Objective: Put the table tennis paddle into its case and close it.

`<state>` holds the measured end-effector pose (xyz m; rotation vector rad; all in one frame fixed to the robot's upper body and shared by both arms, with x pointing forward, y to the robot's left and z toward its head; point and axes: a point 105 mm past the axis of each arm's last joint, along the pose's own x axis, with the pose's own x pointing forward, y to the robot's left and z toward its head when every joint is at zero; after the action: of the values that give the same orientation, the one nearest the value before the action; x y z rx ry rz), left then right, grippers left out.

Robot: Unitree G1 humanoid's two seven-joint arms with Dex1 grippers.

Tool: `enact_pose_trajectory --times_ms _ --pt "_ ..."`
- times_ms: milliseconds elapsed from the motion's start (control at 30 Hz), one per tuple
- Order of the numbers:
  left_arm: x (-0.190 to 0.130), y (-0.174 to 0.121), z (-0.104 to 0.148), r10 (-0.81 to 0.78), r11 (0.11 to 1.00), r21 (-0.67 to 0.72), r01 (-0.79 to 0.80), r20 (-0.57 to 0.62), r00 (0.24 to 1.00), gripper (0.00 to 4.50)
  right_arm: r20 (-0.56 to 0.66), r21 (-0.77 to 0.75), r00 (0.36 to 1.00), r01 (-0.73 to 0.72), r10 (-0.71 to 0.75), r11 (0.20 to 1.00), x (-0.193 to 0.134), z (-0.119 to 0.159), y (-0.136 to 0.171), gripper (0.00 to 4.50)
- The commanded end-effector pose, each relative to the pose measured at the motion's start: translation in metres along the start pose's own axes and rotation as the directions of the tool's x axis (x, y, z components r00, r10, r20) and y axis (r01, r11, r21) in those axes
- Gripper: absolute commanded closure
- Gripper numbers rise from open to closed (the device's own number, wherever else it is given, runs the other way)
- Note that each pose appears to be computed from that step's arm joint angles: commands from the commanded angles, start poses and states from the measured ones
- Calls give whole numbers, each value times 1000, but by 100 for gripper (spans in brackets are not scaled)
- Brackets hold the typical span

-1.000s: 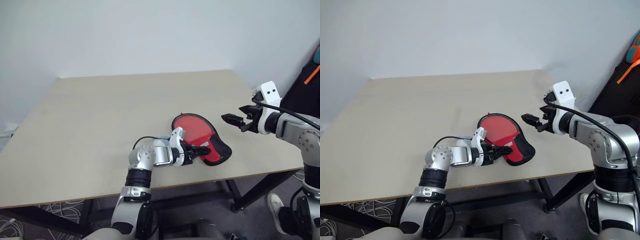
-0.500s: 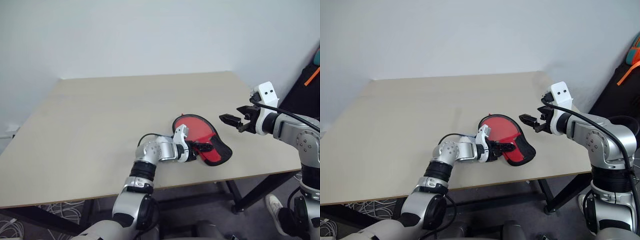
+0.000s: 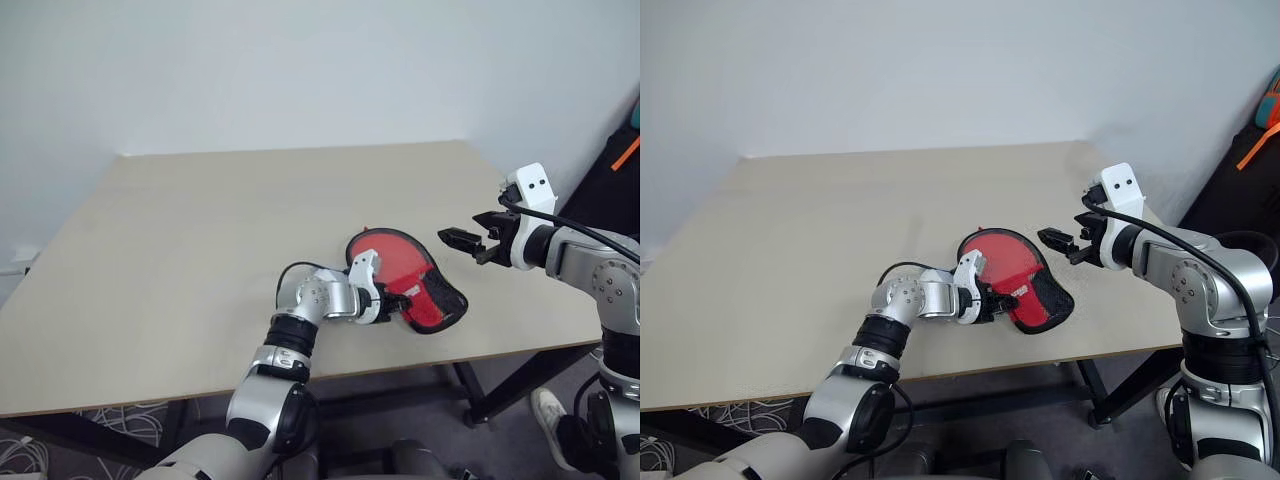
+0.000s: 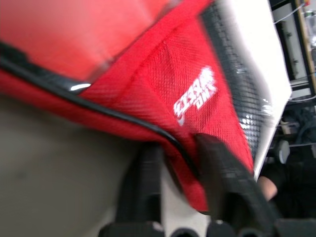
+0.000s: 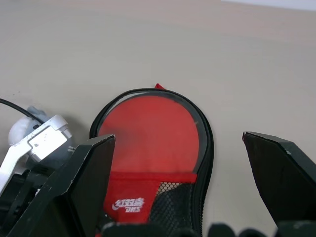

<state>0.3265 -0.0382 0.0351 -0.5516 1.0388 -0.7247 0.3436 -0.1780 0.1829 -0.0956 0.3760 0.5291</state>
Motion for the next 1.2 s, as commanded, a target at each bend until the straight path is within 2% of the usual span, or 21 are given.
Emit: enact_pose_trajectory --times_ms 33,200,333,600,767,967,1200 --pt "9 -9 -27 8 1000 -2 -9 -128 992 447 59 -27 998 9 -7 1000 -4 17 2 0" --pt "-6 -9 -26 -12 1000 3 13 -134 991 447 55 -23 998 2 -1 1000 -4 15 4 0" --pt "-37 -12 -24 -46 999 14 48 -144 989 447 48 -25 999 -9 10 1000 -3 14 7 0" --pt "-68 0 -21 -46 997 55 50 -75 996 447 45 -24 999 -26 27 999 0 13 12 0" --pt "-85 3 -37 -63 992 99 74 -110 992 447 42 -21 998 -36 36 999 1 12 15 0" --pt "-101 -12 -57 -129 973 161 164 -208 970 447 41 -20 998 -52 53 998 4 12 19 0" --pt "-105 -23 -65 -117 978 141 154 -244 963 447 40 -21 997 -67 68 998 7 13 23 0"
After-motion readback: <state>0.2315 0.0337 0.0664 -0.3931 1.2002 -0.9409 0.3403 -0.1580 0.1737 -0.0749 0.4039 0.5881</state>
